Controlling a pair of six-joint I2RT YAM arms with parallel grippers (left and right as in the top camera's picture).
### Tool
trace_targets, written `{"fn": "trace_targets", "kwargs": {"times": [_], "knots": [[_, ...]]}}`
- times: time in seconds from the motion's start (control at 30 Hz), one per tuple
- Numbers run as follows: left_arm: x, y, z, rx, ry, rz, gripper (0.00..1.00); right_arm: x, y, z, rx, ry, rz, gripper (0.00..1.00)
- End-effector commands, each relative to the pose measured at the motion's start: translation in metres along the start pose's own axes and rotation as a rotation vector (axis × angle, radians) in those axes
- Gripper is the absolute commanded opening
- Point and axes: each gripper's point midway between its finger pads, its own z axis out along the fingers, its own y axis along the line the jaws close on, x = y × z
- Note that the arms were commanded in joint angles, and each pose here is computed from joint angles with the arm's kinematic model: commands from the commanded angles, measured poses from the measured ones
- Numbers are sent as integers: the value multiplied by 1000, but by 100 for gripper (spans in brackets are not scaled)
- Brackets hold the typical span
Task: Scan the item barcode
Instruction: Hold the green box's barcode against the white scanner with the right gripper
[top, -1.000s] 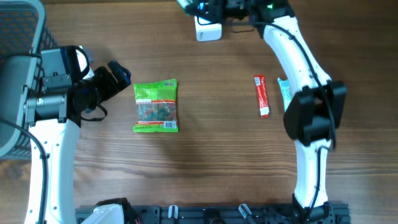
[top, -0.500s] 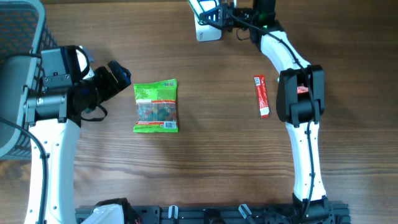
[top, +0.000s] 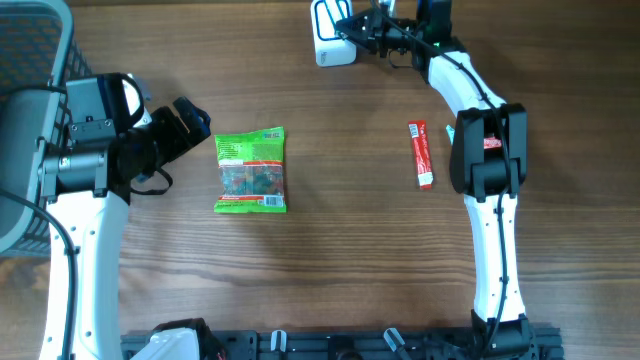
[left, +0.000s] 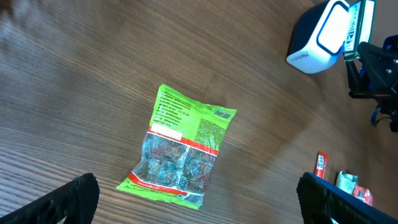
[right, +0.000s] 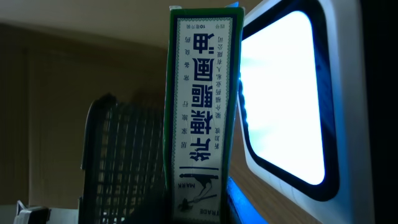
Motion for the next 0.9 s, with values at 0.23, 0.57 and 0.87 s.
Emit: {"fn": "trace_targets", "kwargs": {"times": [0.23, 0.57, 0.87], "knots": [[-5, 0, -3, -1, -18, 8, 100, 13, -20, 2, 23, 39, 121, 4], [-5, 0, -3, -1, -18, 8, 100, 17, 9, -4, -45, 94, -3, 4], [-5, 0, -3, -1, -18, 8, 100, 32, 97, -60, 296, 79, -259, 5]]}}
